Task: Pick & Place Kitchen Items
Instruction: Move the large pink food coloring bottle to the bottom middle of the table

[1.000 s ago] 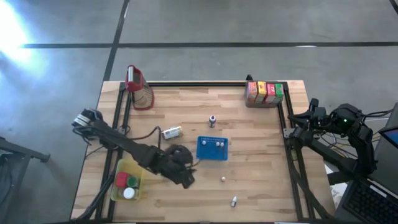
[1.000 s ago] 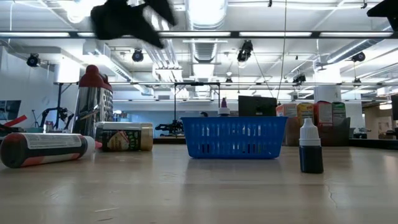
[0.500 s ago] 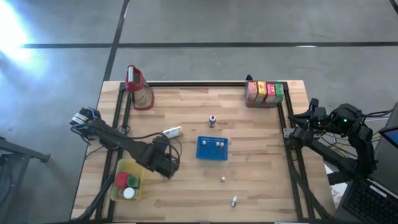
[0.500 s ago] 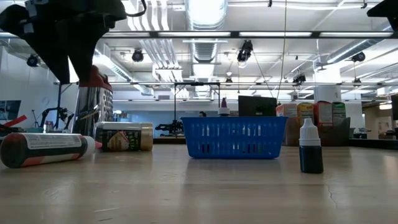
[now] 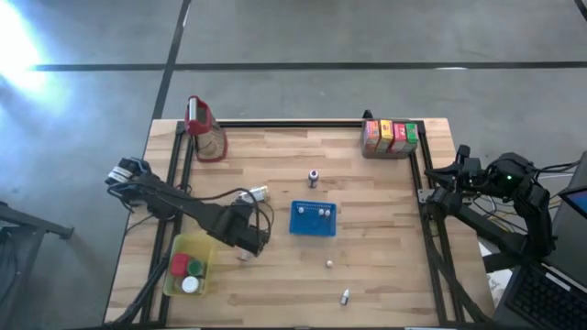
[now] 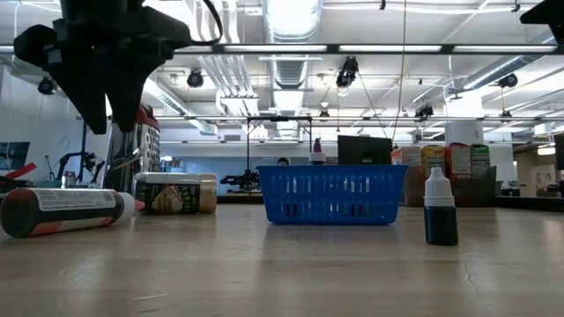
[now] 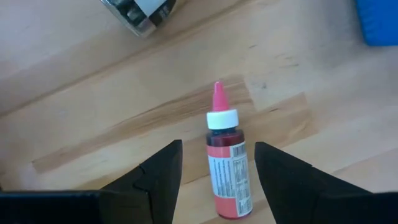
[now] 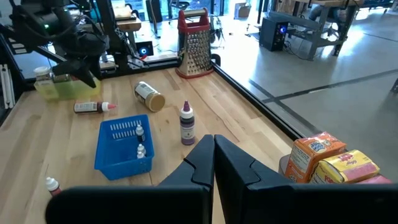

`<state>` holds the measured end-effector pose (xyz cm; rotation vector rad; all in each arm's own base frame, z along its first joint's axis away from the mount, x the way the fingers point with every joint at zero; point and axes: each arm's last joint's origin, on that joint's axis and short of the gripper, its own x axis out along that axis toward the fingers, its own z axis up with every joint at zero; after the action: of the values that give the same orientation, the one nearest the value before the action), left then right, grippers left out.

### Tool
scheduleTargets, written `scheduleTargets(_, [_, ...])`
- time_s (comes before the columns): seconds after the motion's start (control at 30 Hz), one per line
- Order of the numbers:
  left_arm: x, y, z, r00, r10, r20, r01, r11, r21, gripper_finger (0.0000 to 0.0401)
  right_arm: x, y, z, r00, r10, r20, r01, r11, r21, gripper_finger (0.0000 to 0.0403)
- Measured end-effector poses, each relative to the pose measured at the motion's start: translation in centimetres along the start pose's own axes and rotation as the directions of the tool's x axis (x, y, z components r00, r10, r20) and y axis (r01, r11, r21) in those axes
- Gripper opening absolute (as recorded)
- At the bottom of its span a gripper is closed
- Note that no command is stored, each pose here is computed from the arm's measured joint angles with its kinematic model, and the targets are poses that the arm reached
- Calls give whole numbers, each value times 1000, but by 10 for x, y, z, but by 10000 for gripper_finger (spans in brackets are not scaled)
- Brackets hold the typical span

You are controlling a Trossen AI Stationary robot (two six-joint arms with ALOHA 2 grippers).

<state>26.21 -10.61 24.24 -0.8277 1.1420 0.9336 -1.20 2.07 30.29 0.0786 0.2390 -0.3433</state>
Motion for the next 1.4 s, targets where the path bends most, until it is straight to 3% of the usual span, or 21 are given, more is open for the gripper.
scheduleTargets(0.23, [10,3,7,997,25,-80,-21,999,47,208,0,0,0,1000,0,0,0,1000,0,8])
scheduleTargets(0.5, [38,5,3,986,-35,-163,31,999,-25,230,0,0,0,1000,0,0,0,1000,0,8])
scheduleTargets(0.67, [54,6,-1,980,-102,-170,94,994,-50,232,0,0,0,1000,0,0,0,1000,0,8])
scheduleTargets(1.4, [90,20,-10,970,-166,-180,148,983,-106,221,0,0,0,1000,0,0,0,1000,0,8])
